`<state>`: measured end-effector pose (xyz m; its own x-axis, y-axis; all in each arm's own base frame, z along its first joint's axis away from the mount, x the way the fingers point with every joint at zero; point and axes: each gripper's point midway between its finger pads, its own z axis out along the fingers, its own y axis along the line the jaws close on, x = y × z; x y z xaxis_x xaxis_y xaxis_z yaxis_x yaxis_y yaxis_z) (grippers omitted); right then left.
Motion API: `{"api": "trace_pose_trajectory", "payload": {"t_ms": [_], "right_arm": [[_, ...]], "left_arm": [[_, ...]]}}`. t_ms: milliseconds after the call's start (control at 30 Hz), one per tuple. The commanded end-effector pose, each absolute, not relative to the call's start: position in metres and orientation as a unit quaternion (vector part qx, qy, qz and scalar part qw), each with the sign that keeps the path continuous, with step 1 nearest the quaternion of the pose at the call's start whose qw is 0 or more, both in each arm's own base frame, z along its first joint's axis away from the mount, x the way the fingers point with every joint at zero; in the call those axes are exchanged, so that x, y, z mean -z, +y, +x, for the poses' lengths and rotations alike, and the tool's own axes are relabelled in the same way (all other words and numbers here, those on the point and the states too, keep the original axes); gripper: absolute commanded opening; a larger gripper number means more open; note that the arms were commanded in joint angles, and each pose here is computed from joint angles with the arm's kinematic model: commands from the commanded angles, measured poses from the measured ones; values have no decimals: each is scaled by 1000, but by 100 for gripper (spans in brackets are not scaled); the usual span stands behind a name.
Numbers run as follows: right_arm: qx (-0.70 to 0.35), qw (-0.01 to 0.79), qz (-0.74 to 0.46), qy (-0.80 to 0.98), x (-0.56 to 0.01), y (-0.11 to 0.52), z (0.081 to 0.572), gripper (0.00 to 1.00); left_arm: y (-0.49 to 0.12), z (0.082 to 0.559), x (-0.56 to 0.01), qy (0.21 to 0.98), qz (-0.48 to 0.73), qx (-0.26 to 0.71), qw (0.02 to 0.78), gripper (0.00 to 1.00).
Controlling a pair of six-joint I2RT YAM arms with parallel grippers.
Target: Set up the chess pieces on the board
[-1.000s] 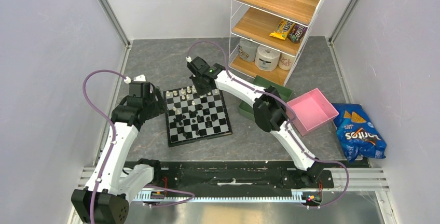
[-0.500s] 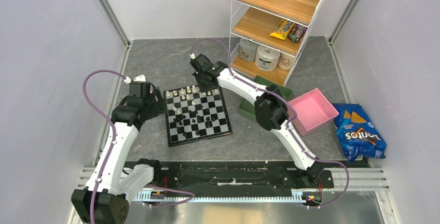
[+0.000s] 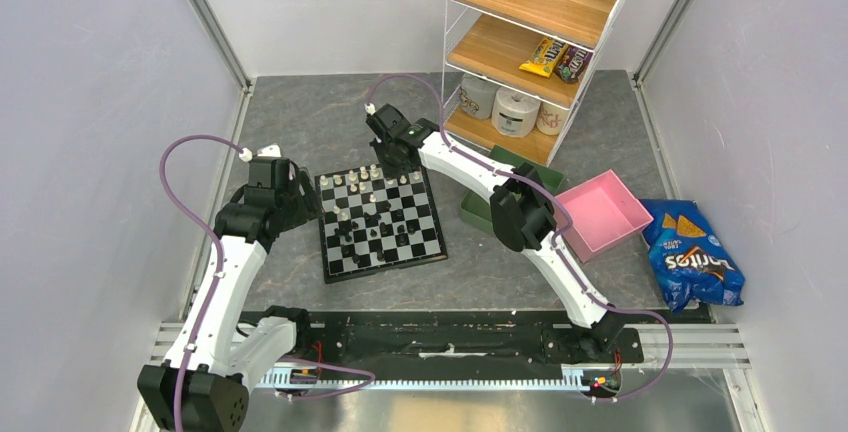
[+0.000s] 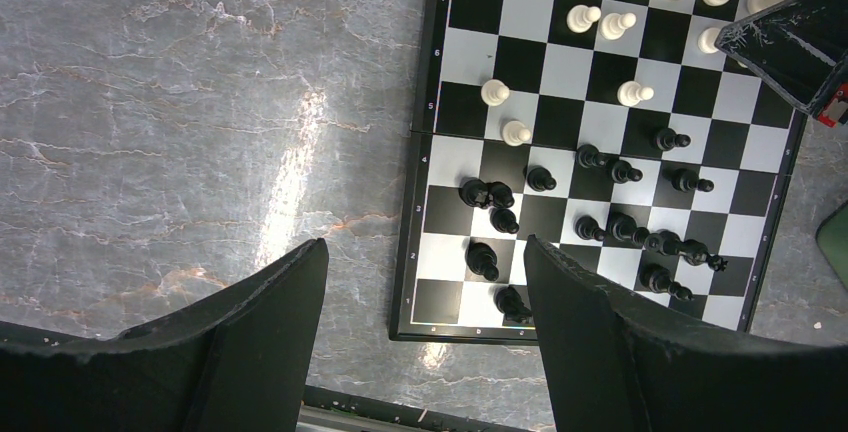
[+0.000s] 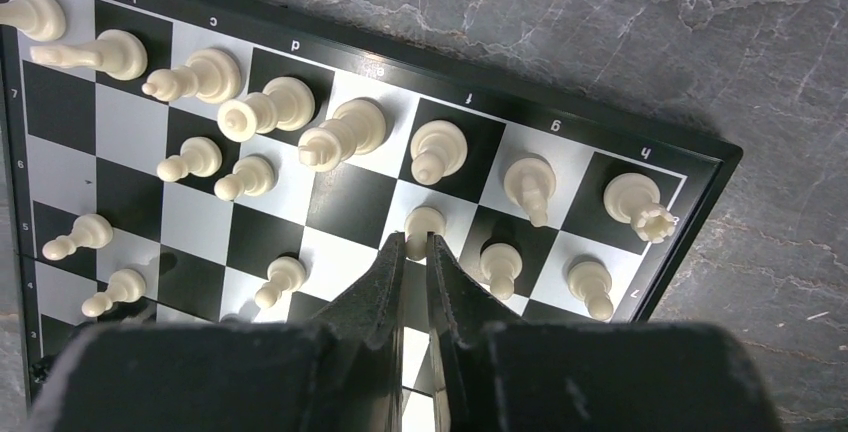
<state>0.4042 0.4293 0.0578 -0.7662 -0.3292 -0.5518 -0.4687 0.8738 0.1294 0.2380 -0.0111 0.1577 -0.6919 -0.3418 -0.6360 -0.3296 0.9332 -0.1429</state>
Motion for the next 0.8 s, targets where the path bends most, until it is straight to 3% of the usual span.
{"api": "trace_pose_trajectory", "payload": {"t_ms": [0,333,767], "right_arm": [[-151,275,-212,925,-66,439,404,15],[-149,285,-214,922,-73,439,407,30],[-177,308,-254,900,-120,456,382,36]], "left_arm": [[-12,242,-162,915,-186,17,358,79],[-12,242,-161,915,-187,17,357,79],[-11,242,-162,914,-188,17,359,79]]}}
